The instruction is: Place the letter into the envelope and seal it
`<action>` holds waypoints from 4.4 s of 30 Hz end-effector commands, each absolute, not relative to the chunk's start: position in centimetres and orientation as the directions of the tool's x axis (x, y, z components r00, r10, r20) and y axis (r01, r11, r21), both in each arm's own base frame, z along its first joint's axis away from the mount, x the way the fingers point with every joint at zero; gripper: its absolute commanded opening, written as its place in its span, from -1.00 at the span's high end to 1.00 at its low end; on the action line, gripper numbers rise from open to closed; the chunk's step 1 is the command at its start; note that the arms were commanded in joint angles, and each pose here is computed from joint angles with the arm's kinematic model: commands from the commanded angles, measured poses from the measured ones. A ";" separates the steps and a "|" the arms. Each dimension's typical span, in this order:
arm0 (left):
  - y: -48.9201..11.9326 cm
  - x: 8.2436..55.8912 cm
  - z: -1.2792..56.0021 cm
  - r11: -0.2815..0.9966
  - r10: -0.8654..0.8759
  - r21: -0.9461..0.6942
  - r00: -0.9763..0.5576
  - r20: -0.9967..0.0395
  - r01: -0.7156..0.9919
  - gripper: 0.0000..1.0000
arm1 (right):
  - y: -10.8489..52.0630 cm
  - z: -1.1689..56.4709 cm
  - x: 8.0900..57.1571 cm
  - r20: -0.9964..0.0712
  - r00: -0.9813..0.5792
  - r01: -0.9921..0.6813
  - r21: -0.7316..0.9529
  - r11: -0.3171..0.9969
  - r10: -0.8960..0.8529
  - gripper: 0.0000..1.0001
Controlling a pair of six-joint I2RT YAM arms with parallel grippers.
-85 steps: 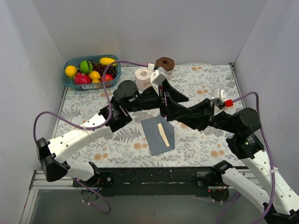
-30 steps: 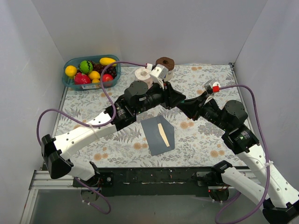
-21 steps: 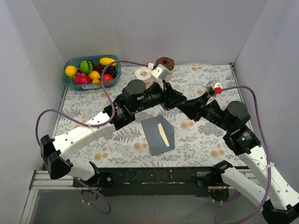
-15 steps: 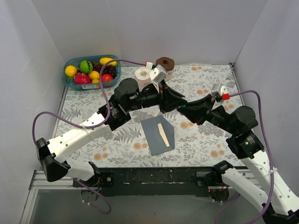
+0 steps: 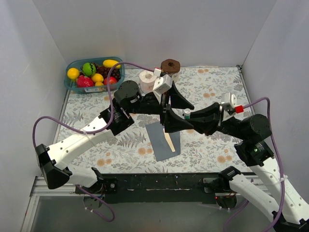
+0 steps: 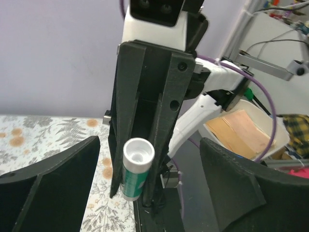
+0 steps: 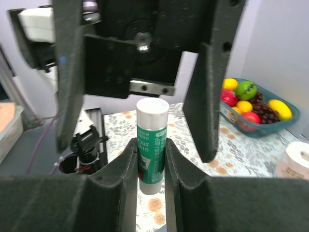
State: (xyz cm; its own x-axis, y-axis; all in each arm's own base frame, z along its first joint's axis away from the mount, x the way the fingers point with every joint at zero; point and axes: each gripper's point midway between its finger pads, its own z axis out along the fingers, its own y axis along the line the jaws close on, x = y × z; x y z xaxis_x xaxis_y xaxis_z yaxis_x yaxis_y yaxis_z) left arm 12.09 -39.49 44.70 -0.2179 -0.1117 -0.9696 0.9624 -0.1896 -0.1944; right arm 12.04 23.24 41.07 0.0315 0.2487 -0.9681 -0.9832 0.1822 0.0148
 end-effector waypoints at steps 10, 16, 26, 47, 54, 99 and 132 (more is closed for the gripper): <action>-36.2 20.5 44.9 0.176 -0.355 -0.448 -0.368 -0.860 0.877 -0.61 | 22.1 41.2 19.0 -0.966 -0.039 -0.855 0.164 0.492 0.255 0.97; -37.0 20.6 43.8 0.134 -0.357 -0.518 -0.447 -0.820 0.845 -0.53 | 22.1 40.6 19.2 -0.968 -0.052 -0.850 0.173 0.497 0.247 0.97; -38.3 21.6 43.0 0.148 -0.318 -0.537 -0.474 -0.821 0.831 -0.33 | 22.6 39.5 19.7 -0.968 -0.093 -0.847 0.199 0.494 0.231 0.97; -39.9 22.9 41.5 0.365 -0.211 -0.404 -0.348 -0.914 0.839 0.10 | 22.6 39.0 20.2 -0.969 -0.101 -0.835 0.205 0.510 0.224 0.97; -40.1 22.8 41.5 0.392 -0.169 -0.356 -0.314 -0.934 0.848 0.40 | 22.2 38.8 20.6 -0.969 -0.101 -0.817 0.210 0.537 0.224 0.97; -38.9 23.3 42.5 0.395 -0.305 -0.457 -0.356 -0.883 0.797 -0.65 | 22.1 38.7 20.8 -0.975 -0.096 -0.811 0.193 0.553 0.199 0.97; -39.1 11.8 45.2 -0.200 -0.171 -0.256 -0.291 -0.941 0.946 0.81 | 24.2 41.5 7.2 -0.977 0.025 -0.985 -0.060 -0.160 0.210 0.97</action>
